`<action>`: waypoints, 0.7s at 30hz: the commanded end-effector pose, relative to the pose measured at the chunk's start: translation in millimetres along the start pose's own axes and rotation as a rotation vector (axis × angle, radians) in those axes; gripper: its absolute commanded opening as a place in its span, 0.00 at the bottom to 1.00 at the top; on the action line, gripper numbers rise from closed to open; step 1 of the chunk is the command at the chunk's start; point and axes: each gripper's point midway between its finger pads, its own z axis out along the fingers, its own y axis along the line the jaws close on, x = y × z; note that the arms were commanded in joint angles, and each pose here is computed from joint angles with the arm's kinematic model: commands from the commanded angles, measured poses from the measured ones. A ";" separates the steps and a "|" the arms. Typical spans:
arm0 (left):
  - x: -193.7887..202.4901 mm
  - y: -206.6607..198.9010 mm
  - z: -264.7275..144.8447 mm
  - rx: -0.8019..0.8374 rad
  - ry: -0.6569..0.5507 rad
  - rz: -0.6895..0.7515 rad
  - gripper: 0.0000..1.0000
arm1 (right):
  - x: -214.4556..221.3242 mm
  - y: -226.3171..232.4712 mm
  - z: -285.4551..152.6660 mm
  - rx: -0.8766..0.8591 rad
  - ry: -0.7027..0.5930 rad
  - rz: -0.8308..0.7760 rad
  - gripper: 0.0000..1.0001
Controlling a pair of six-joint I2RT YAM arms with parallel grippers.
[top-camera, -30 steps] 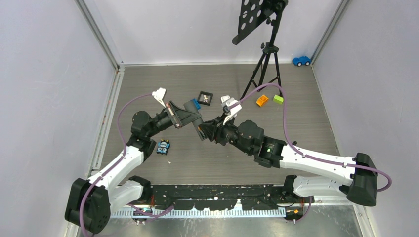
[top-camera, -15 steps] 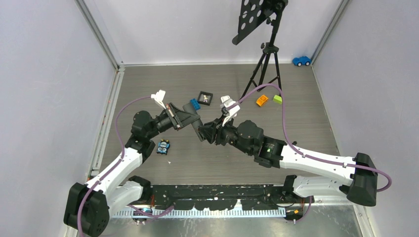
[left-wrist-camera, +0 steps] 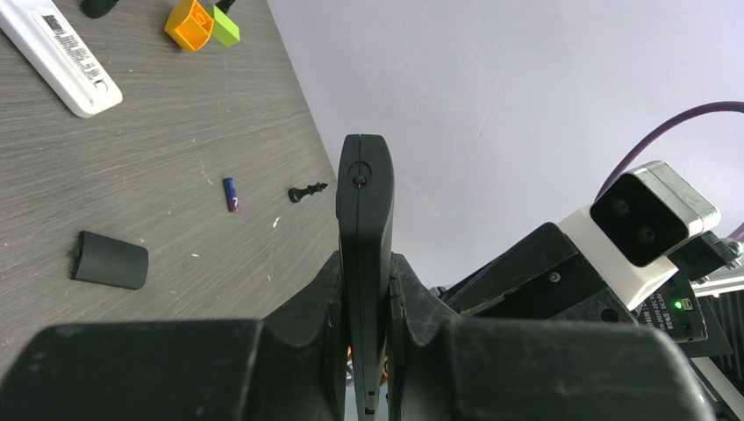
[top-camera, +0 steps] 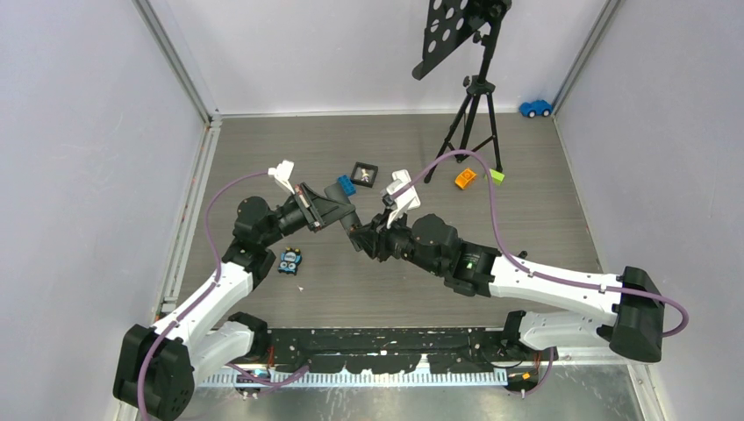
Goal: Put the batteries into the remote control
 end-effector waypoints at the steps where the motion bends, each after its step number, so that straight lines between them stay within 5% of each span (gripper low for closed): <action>1: -12.1 -30.0 -0.1 0.080 -0.031 0.069 0.00 | -23.1 8.9 1.7 -0.016 -0.050 -0.011 0.22; 10: -17.1 -36.4 -0.3 0.097 -0.056 0.046 0.00 | -20.4 3.9 0.0 0.007 -0.059 0.015 0.02; 21: -34.0 -47.9 -3.5 0.120 -0.153 0.043 0.00 | 11.3 -5.3 -7.4 0.021 0.024 0.029 0.00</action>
